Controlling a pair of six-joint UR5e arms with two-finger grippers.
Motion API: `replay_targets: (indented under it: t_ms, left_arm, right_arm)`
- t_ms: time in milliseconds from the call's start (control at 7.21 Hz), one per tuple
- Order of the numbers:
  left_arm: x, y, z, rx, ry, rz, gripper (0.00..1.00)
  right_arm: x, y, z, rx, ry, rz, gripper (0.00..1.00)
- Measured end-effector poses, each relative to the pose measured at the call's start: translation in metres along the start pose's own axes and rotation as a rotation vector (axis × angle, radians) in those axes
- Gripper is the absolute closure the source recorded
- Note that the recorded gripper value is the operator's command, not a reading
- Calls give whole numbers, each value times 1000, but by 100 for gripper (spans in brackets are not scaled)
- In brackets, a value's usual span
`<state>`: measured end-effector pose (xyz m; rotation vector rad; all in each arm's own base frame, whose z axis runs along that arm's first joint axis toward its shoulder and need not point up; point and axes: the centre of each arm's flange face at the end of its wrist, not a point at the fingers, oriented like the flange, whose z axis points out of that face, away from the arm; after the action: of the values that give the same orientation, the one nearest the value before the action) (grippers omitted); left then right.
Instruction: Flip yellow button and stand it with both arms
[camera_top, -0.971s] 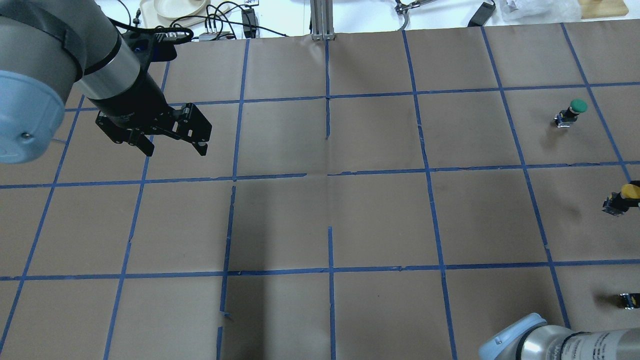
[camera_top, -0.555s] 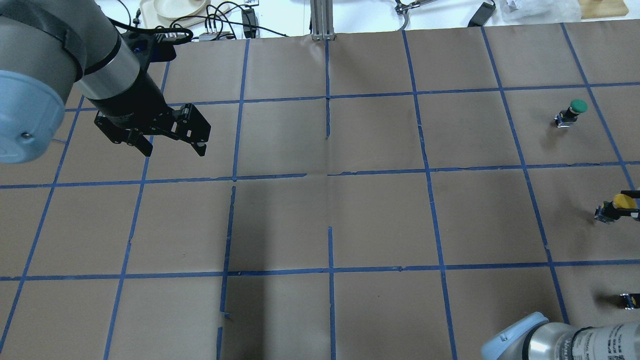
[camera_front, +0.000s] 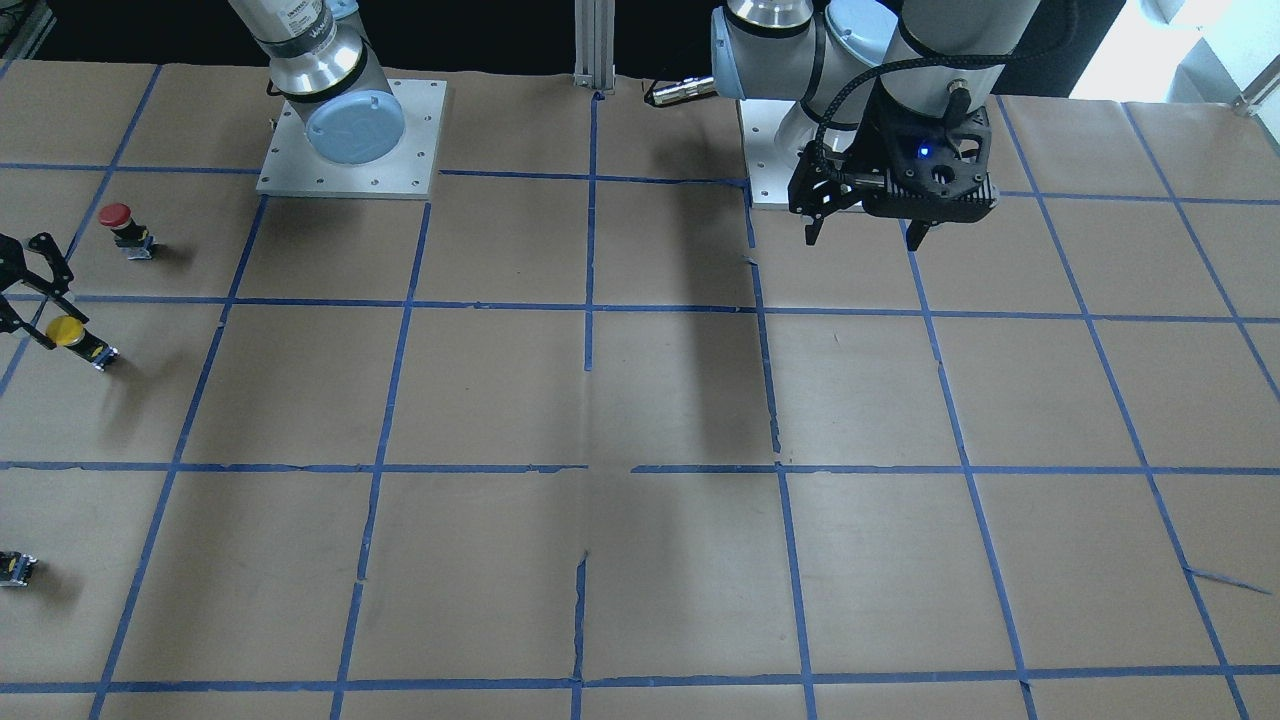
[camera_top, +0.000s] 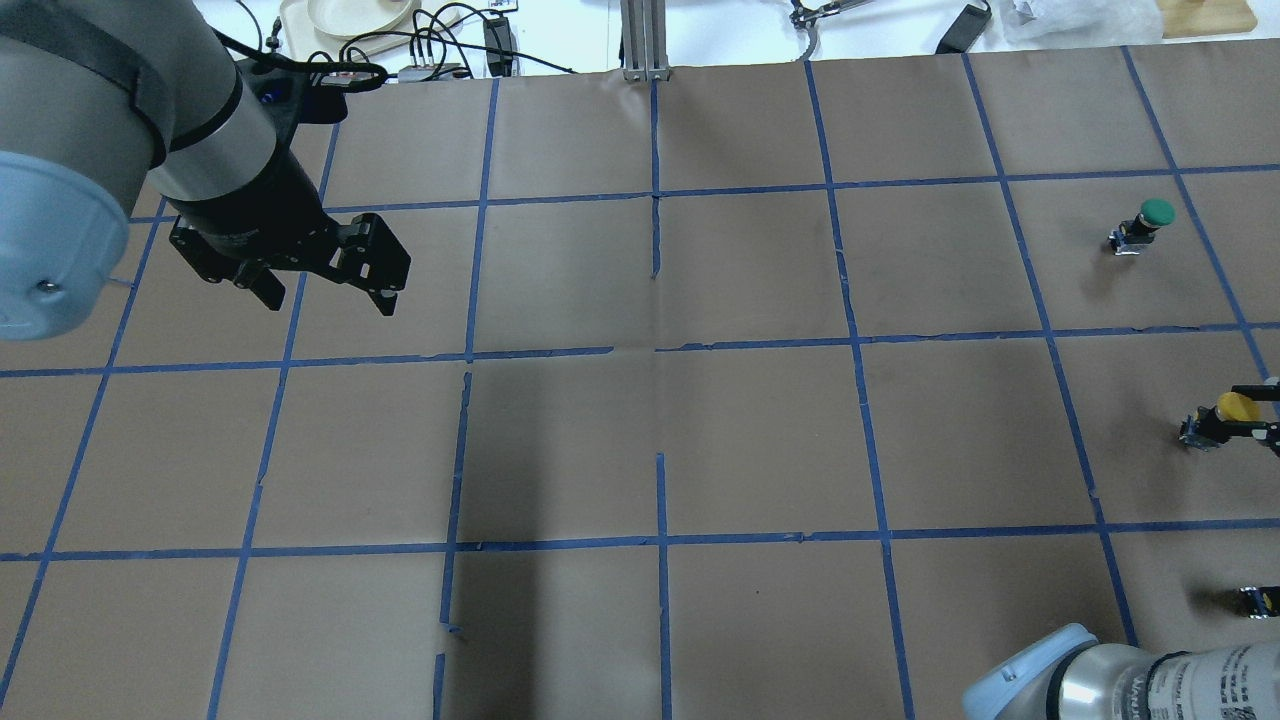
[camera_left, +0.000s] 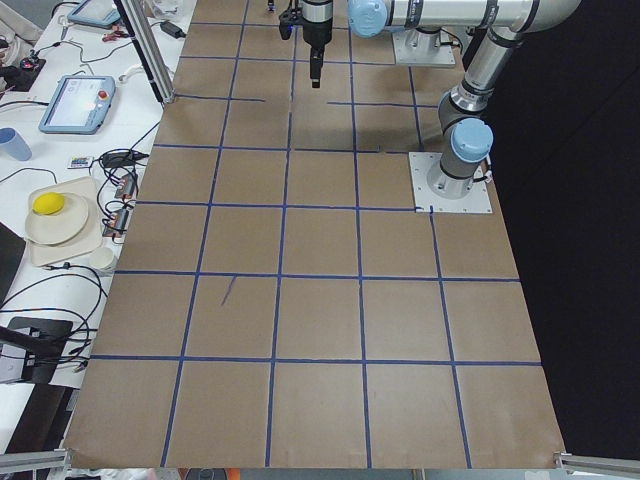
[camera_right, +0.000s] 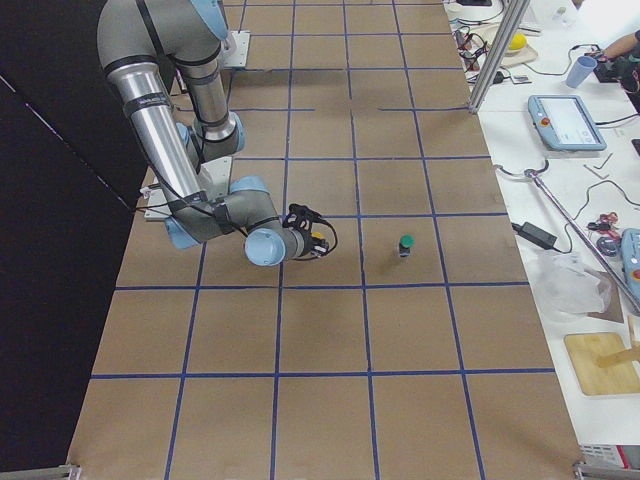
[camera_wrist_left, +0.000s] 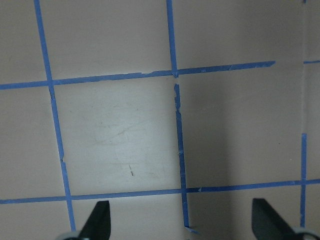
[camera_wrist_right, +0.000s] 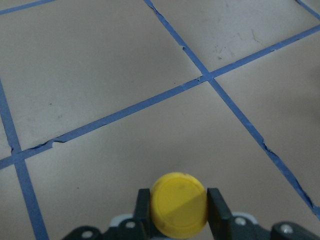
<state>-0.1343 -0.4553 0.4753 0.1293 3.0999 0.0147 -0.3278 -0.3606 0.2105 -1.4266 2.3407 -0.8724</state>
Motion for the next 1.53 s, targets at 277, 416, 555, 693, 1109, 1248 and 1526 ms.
replay_targets:
  t_ms: [277,416,555,693,1109,1248,1526]
  left_arm:
    - [6,1,-4,13,13,14,0]
    - [6,-1,-4,18,18,12,0]
    - [4,-3,-4,21,19,7,0]
    - [2,-4,-3,20,17,3,0]
    - [1,-3,-4,23,7,2,0]
    - [1,-3,-4,23,5,2,0]
    - [2,-4,-8,27,5,-24,0]
  right_arm:
    - [3,2,4,20,8,4,76]
    - [5,8,9,32,4,11,63]
    - [8,12,12,41,4,15,16]
    - [10,14,12,44,6,18,0]
    - [11,6,7,30,7,103,0]
    - [10,-9,-6,-3,17,158,0]
    - [3,-69,-41,-137,60,323,0]
